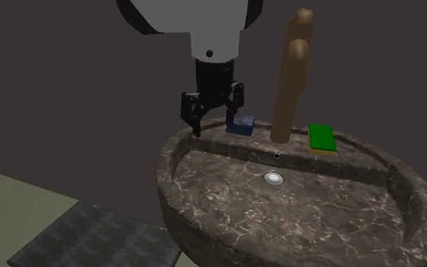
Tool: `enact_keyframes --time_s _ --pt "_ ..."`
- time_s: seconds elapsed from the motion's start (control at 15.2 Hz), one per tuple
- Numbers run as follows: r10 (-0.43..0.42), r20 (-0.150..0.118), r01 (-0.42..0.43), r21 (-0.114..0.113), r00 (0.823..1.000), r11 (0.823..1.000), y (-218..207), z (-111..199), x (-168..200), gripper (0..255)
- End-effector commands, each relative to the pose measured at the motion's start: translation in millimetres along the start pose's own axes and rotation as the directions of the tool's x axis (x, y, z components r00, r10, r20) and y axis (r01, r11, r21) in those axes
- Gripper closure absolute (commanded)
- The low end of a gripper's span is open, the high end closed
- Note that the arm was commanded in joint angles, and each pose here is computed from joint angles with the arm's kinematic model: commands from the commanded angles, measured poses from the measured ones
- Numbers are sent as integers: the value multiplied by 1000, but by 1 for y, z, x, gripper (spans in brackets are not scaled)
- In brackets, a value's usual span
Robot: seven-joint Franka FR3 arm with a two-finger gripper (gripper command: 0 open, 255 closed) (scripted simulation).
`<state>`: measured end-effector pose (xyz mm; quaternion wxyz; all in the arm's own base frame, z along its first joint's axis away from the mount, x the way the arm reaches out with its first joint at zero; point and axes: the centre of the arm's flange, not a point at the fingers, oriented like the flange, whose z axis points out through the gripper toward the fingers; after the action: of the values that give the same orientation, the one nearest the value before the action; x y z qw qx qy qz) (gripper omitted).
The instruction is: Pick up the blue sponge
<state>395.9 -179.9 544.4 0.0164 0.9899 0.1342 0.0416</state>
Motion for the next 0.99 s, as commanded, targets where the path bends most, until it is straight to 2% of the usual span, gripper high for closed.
enact_keyframes --time_s 0.0,0.2,0.46,0.66,0.92 --pt "-53 -18 53 7 998 999 24 5 12 0" --pt "-124 -45 125 20 991 992 58 18 29 0" --pt "-218 -81 221 34 973 975 101 35 56 0" --pt "-286 -109 292 43 952 956 131 47 79 0" --pt "-373 -146 384 51 916 922 169 64 113 0"
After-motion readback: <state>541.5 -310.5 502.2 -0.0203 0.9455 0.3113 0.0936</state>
